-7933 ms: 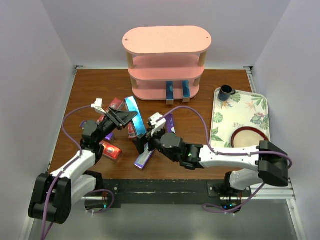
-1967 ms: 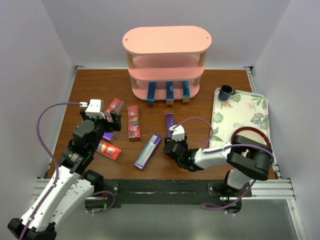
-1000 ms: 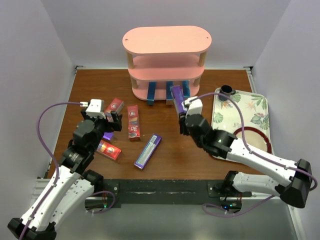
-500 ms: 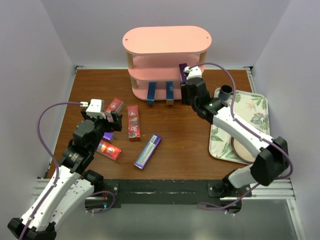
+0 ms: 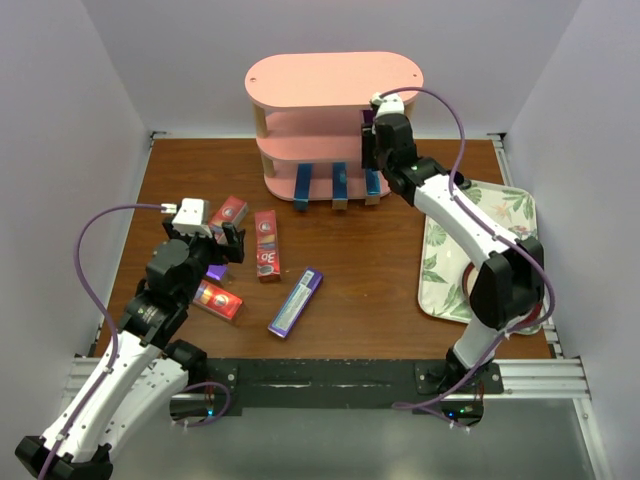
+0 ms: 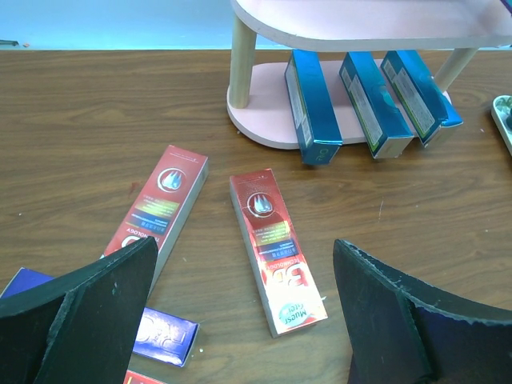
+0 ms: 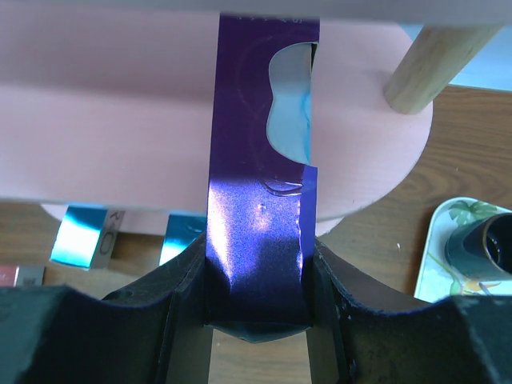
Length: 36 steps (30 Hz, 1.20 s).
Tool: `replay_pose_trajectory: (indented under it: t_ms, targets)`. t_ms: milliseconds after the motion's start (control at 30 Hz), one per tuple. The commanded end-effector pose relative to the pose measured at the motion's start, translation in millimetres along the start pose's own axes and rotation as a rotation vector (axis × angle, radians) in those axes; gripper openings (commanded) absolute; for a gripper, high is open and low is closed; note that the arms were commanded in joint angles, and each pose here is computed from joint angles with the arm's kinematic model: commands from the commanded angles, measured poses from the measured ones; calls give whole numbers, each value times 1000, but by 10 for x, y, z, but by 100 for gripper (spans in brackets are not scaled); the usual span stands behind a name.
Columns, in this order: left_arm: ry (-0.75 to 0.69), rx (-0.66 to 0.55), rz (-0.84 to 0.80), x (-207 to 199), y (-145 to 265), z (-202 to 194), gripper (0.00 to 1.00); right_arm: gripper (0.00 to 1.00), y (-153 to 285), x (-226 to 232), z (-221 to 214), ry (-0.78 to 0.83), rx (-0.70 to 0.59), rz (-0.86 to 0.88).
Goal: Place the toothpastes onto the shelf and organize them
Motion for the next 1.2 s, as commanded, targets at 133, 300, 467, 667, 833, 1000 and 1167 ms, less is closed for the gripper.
replay_pose_trajectory:
  t_ms: [133,300,467,667,833,1000,1167]
  targets:
    - [-12,-22,-25,-34,-21,31,96,43,-87,-104,305,-15,-75,-11]
    - [-14,-16,-29,-40,-30,16,96,45,-73,-171,205,-18,-61,-33]
    - [-14,-15,-32,-45,-33,14,96,55,-80,-207,164,-18,-53,-40]
    - [-15,-9,-30,-44,-43,2,96,63,-72,-175,143,-38,-48,-16]
    - [-15,-9,-35,-51,-44,3,96,73,86,-157,189,-60,-65,29]
    - [-16,-8,-39,-55,-42,-2,96,81,257,-132,182,-73,-76,78]
    - [-18,-2,-52,-73,-44,-7,96,92,501,-232,199,-95,-100,62]
Point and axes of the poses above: each gripper's point midway between its finger pads, its own y axis back along the fingers, its own x axis along the line the jaws close on, z = x × y, the point moved 4 cm from there along y, back along the fingers, and after that the axes turned 9 degrees about y, right-handed, at the moved point
